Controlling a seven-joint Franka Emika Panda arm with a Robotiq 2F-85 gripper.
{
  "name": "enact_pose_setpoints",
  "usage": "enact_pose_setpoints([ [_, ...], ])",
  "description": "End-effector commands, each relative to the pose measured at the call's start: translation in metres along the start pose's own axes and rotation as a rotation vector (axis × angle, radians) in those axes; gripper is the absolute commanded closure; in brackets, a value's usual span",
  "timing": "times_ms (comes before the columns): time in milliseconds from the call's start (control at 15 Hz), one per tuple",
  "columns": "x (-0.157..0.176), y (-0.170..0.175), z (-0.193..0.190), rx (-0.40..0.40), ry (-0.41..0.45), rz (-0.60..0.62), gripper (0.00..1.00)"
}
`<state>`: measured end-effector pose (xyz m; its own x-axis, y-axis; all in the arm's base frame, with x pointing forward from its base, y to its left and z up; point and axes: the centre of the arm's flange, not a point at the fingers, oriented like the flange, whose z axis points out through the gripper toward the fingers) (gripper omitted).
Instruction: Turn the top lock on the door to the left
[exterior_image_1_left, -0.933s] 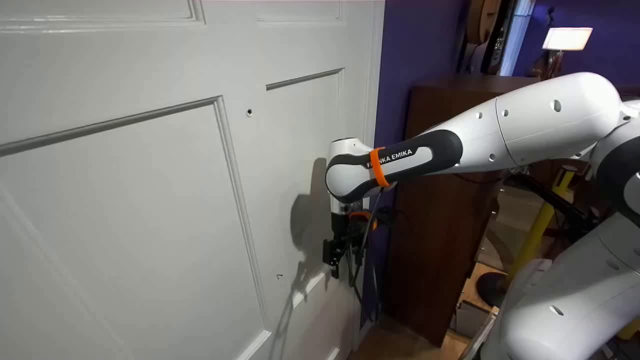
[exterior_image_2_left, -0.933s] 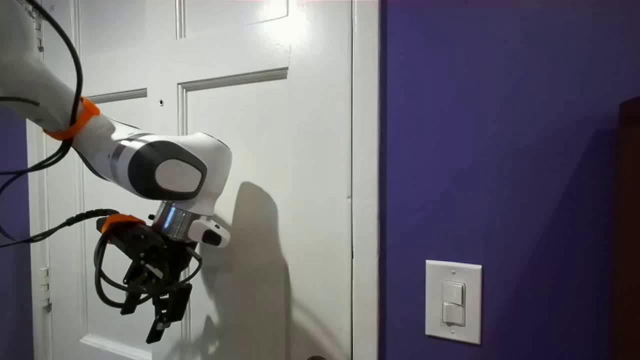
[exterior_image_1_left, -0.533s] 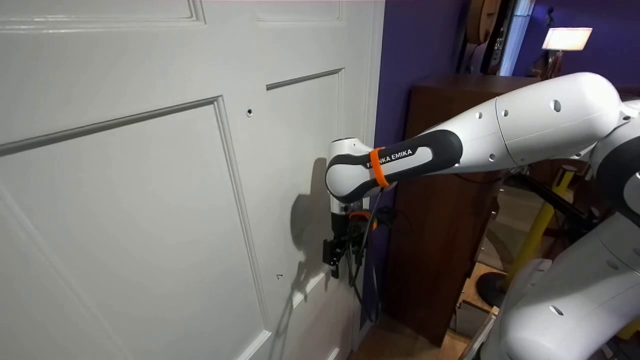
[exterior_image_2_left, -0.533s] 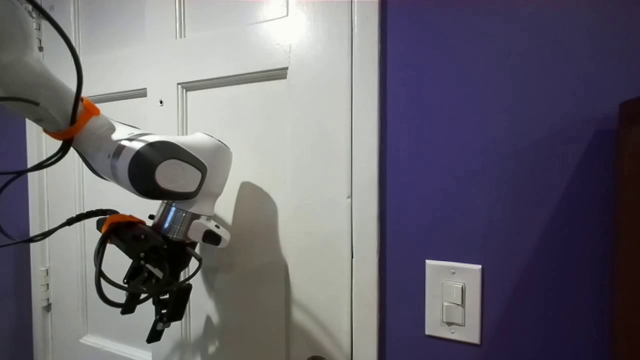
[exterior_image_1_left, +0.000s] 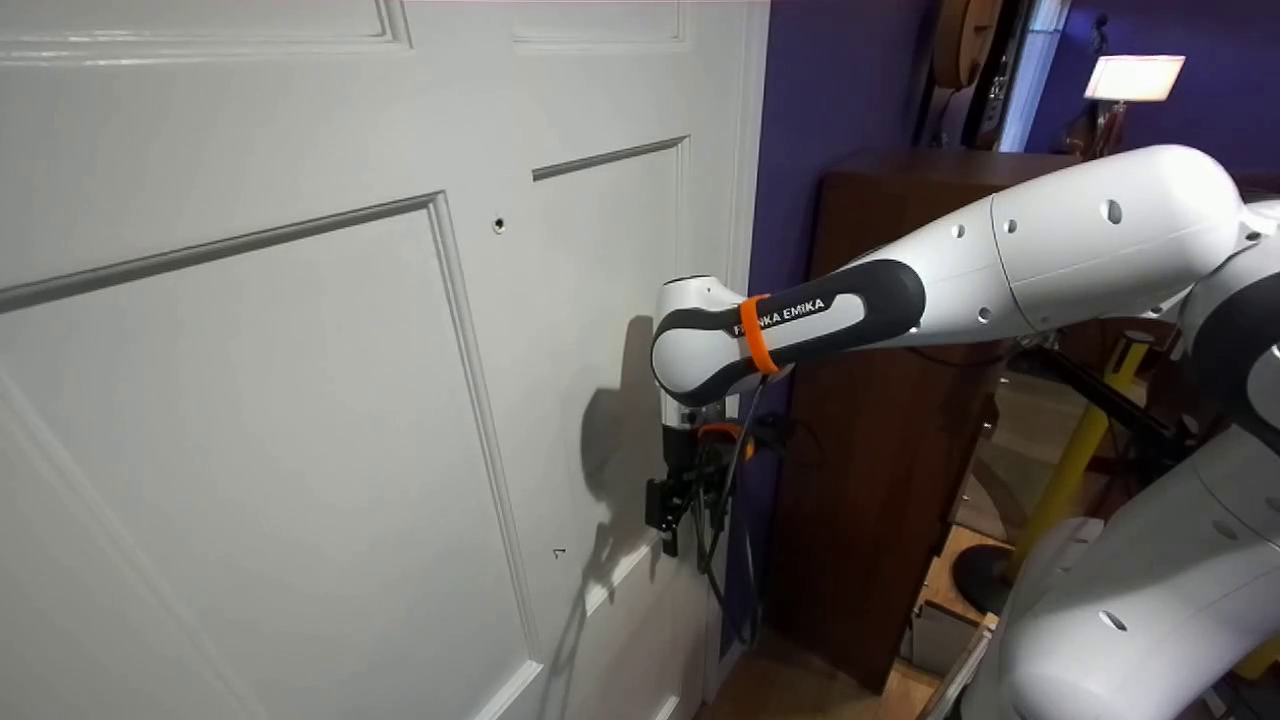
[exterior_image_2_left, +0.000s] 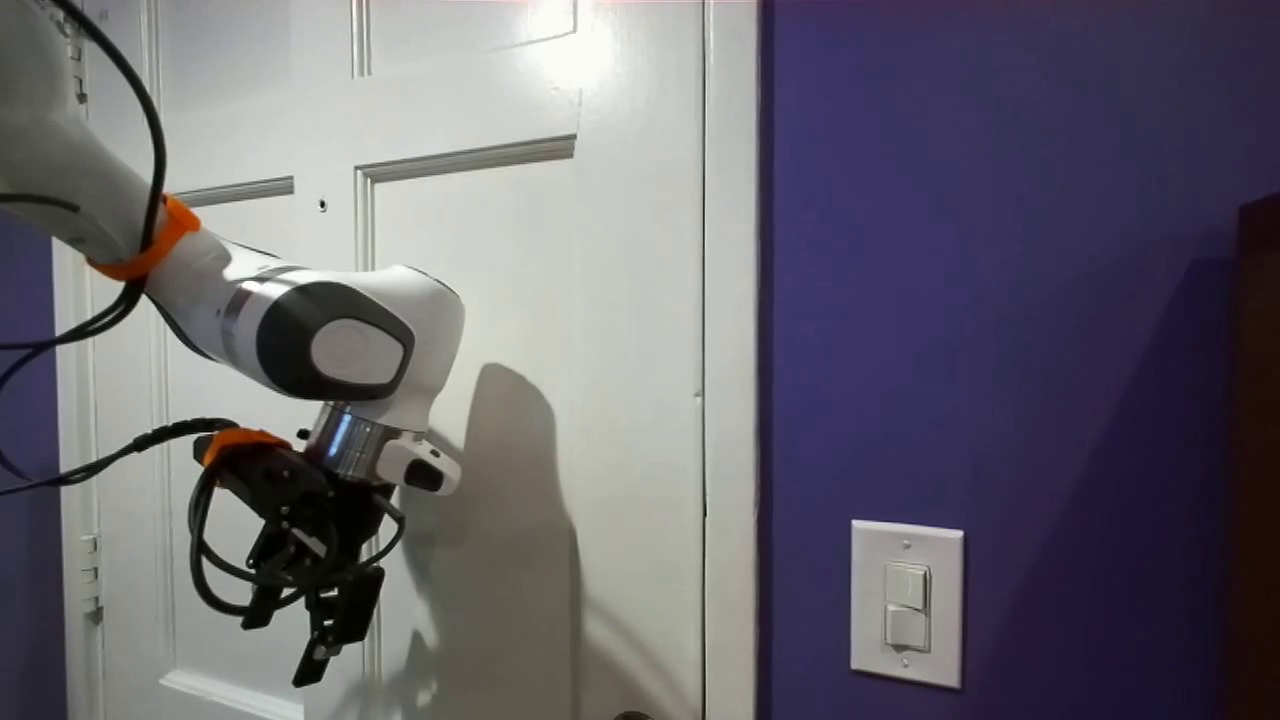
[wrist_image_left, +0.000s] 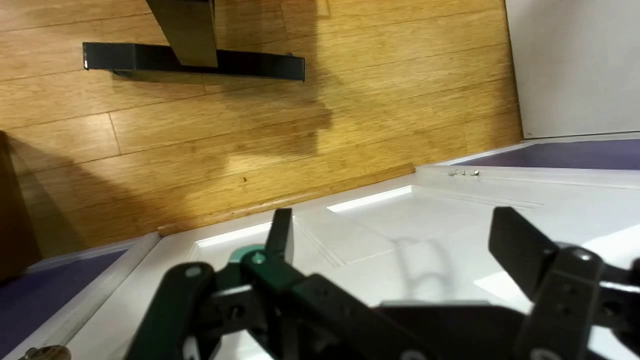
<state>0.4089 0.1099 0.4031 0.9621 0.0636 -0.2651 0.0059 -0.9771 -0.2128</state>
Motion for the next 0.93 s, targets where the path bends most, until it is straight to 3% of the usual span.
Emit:
enact_pose_setpoints([
  [0, 0.0, 0.002, 0.013, -0.02, 0.002, -0.007, 0.0],
  [333, -0.021, 0.022, 0.03, -0.125, 0.003, -0.097, 0.0],
  [533, -0.018, 0.042, 0.038, -0.19, 0.078, -0.218, 0.0],
  [800, -0.011, 0.075, 0.041, -0.101, 0.245, -0.316, 0.0],
  [867, -0.002, 0.055, 0.037, -0.154, 0.181, -0.272, 0.0],
])
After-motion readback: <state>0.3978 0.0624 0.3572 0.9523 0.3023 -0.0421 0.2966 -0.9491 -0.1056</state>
